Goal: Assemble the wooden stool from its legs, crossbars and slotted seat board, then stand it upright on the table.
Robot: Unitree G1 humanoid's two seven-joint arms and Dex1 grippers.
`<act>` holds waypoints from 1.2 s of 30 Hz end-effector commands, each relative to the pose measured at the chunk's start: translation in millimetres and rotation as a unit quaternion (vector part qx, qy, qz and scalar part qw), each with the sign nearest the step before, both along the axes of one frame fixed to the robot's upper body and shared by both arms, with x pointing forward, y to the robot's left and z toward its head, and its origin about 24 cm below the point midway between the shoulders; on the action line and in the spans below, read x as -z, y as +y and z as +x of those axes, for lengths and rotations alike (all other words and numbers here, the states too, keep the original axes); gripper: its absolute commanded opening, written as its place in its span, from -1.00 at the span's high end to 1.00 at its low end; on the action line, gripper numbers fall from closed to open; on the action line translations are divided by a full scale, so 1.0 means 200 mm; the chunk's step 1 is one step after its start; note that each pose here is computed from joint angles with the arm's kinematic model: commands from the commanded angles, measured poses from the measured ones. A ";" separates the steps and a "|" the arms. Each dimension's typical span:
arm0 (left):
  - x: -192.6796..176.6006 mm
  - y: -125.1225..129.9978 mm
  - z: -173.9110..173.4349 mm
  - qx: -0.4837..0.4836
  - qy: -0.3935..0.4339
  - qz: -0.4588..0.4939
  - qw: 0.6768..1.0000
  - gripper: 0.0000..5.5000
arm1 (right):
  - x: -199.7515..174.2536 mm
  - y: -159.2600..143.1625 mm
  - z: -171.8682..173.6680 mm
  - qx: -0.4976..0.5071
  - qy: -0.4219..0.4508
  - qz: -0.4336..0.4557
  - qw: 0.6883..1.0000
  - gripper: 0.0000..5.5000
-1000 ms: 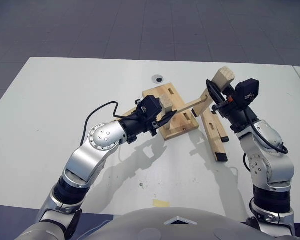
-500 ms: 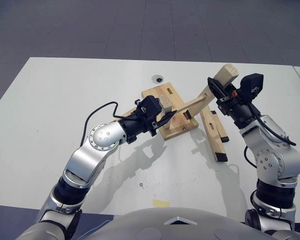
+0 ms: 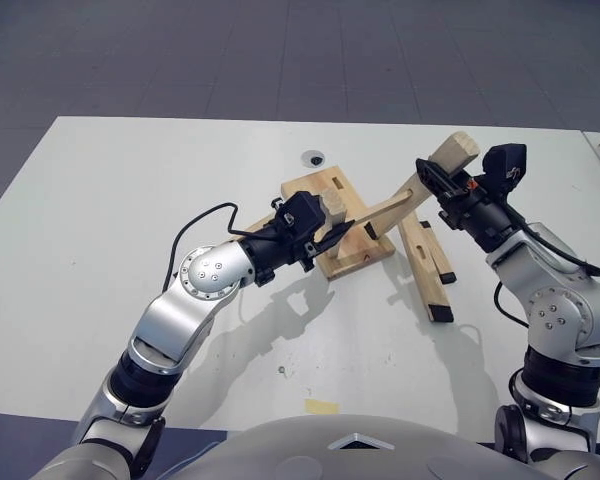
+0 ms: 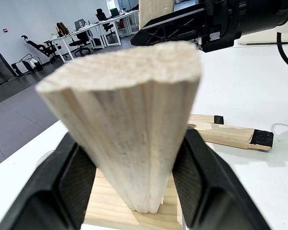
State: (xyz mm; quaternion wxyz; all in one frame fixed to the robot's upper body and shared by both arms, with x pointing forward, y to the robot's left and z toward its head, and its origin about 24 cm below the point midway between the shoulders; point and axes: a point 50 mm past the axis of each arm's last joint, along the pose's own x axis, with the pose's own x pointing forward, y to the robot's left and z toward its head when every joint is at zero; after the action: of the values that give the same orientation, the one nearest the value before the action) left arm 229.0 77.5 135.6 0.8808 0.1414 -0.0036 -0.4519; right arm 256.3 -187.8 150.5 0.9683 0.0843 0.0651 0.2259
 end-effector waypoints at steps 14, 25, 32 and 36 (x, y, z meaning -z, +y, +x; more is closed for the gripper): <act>-0.26 0.06 0.05 0.058 -0.008 -0.103 0.993 0.22 | 0.57 0.12 -0.17 -0.019 0.290 -0.109 0.951 0.63; -0.71 0.27 0.12 0.038 -0.101 -0.211 0.971 -0.47 | 0.16 0.17 0.06 0.033 0.054 -0.004 0.998 0.50; -0.80 0.32 0.20 -0.022 -0.123 -0.265 0.956 -0.91 | -0.08 0.15 0.10 0.031 -0.067 0.087 0.994 0.08; -0.83 0.33 0.20 -0.025 -0.121 -0.282 0.951 -0.96 | -0.41 0.04 0.16 0.032 -0.174 0.138 0.975 -0.19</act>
State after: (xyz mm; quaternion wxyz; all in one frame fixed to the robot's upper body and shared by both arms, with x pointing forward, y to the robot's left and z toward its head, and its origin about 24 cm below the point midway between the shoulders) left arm 269.7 143.4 296.5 0.8907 -0.0535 -0.2254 -0.3911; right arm 284.2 -170.0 197.1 0.9599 0.1732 -0.0773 0.2064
